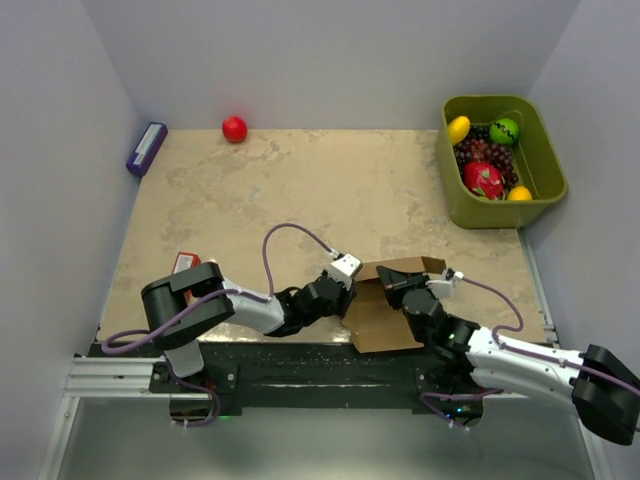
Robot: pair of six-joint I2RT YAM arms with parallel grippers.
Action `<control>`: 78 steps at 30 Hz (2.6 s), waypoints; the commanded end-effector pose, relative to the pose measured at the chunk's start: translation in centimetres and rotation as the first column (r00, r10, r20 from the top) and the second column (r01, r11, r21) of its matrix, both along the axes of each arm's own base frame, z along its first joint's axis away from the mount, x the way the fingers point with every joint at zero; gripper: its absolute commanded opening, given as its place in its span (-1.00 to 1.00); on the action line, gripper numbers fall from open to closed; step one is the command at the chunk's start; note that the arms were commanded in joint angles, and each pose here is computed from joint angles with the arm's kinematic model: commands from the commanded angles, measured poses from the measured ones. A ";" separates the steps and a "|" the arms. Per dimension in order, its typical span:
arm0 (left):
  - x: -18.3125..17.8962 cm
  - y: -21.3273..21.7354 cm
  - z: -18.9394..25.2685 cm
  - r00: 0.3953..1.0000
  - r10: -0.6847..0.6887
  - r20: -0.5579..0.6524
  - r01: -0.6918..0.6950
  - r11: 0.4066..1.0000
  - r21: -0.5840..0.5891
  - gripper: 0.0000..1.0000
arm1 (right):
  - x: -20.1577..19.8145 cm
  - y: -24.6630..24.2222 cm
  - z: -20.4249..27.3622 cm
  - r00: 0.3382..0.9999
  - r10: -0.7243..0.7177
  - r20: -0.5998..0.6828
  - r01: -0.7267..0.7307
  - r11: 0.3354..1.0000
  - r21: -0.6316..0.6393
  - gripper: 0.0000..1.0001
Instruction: Fold the paper box
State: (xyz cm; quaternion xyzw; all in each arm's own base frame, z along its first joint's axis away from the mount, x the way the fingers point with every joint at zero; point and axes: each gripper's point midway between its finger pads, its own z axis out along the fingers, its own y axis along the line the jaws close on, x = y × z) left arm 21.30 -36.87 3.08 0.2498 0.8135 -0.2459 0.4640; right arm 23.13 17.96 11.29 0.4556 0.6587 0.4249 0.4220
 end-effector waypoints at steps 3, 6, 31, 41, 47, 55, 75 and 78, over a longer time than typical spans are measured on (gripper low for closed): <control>2.3 -0.4 2.8 0.991 0.112 0.073 -0.105 0.990 -0.097 -0.50 | -0.7 -0.3 -2.6 0.997 0.014 -0.072 -0.020 0.996 -0.084 -1.00; 2.8 -0.3 3.3 0.987 0.137 0.088 -0.128 0.986 -0.105 -0.56 | -0.7 -0.2 -2.9 0.997 0.015 -0.082 -0.022 0.996 -0.087 -1.00; 4.2 3.2 4.0 0.963 0.206 0.176 -0.219 0.974 0.061 -1.00 | -0.1 0.5 0.7 0.999 0.032 -0.028 -0.035 0.995 -0.099 -0.36; 5.4 4.7 3.3 0.969 0.205 0.136 -0.223 0.966 0.133 -1.00 | 0.0 0.4 4.7 0.995 0.068 0.074 -0.057 0.989 -0.137 0.40; 6.1 5.6 3.9 0.970 0.217 0.109 -0.230 0.965 0.129 -1.00 | -0.5 0.5 6.8 0.980 0.125 0.154 -0.099 0.981 -0.165 0.75; 6.3 6.7 4.1 0.977 0.202 0.064 -0.207 0.975 0.085 -1.00 | -0.9 -1.9 9.8 0.964 0.142 0.224 -0.058 0.938 -0.342 0.84; 5.7 7.0 3.8 0.996 0.079 -0.029 -0.076 0.992 0.102 -1.00 | -3.3 -5.7 5.9 0.972 0.235 -0.022 -0.183 0.693 -0.697 0.86; 5.8 7.4 3.3 0.994 0.099 -0.042 -0.092 0.987 0.133 -1.00 | -3.1 -4.7 5.6 0.960 0.272 -0.061 -0.231 0.652 -0.722 0.80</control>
